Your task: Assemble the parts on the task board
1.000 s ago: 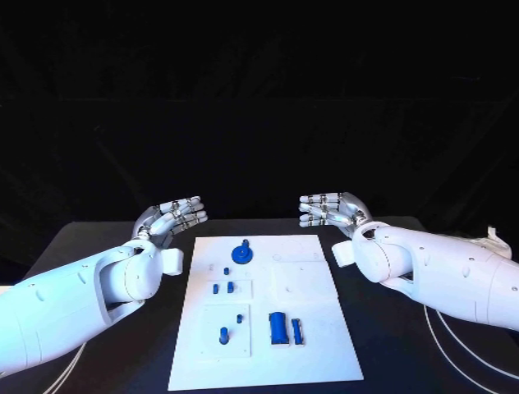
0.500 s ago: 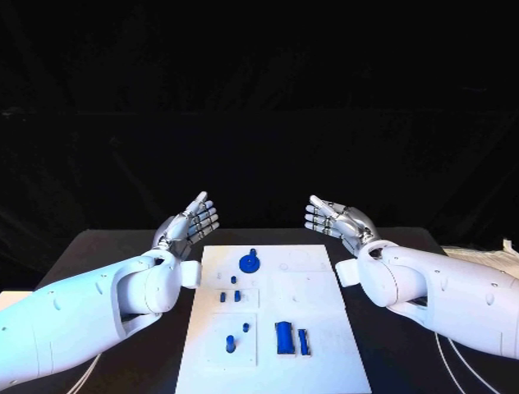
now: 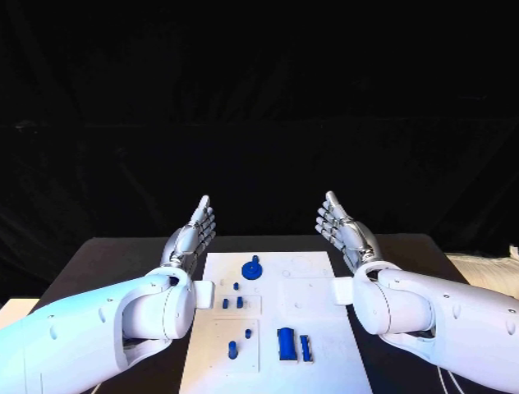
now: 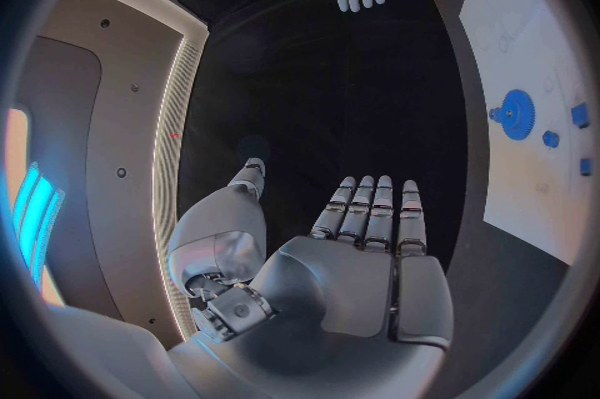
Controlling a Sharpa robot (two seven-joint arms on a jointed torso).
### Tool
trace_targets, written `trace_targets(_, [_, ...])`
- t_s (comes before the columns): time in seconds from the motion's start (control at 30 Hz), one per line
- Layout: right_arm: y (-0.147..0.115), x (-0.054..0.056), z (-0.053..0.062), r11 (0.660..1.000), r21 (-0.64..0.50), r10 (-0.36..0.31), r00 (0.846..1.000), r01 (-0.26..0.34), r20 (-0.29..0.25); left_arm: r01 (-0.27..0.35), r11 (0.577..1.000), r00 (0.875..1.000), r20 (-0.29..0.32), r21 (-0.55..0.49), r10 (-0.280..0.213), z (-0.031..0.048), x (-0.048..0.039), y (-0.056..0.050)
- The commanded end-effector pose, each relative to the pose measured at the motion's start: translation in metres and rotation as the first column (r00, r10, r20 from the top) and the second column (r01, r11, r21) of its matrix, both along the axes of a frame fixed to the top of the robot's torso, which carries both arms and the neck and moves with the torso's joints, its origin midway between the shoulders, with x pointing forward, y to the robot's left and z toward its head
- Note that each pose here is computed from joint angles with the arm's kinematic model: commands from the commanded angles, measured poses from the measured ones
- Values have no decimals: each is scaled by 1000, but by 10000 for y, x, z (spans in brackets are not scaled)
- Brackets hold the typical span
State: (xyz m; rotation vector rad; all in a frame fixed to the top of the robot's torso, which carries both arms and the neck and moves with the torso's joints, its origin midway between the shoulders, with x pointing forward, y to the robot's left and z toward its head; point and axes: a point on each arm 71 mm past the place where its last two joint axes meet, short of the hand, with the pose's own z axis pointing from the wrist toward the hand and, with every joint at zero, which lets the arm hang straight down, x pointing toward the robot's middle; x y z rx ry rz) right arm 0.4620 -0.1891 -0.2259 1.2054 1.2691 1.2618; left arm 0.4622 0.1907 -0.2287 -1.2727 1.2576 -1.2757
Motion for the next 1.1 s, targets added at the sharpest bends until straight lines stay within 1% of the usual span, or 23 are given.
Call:
trace_targets(0.03, [-33, -3, 17, 999, -6, -52, 998, 52, 22, -41, 998, 998, 54, 57, 37, 45, -4, 17])
trace_targets(1.1, [-33, -3, 17, 999, -6, -52, 998, 52, 22, -41, 998, 998, 54, 57, 37, 45, -4, 17])
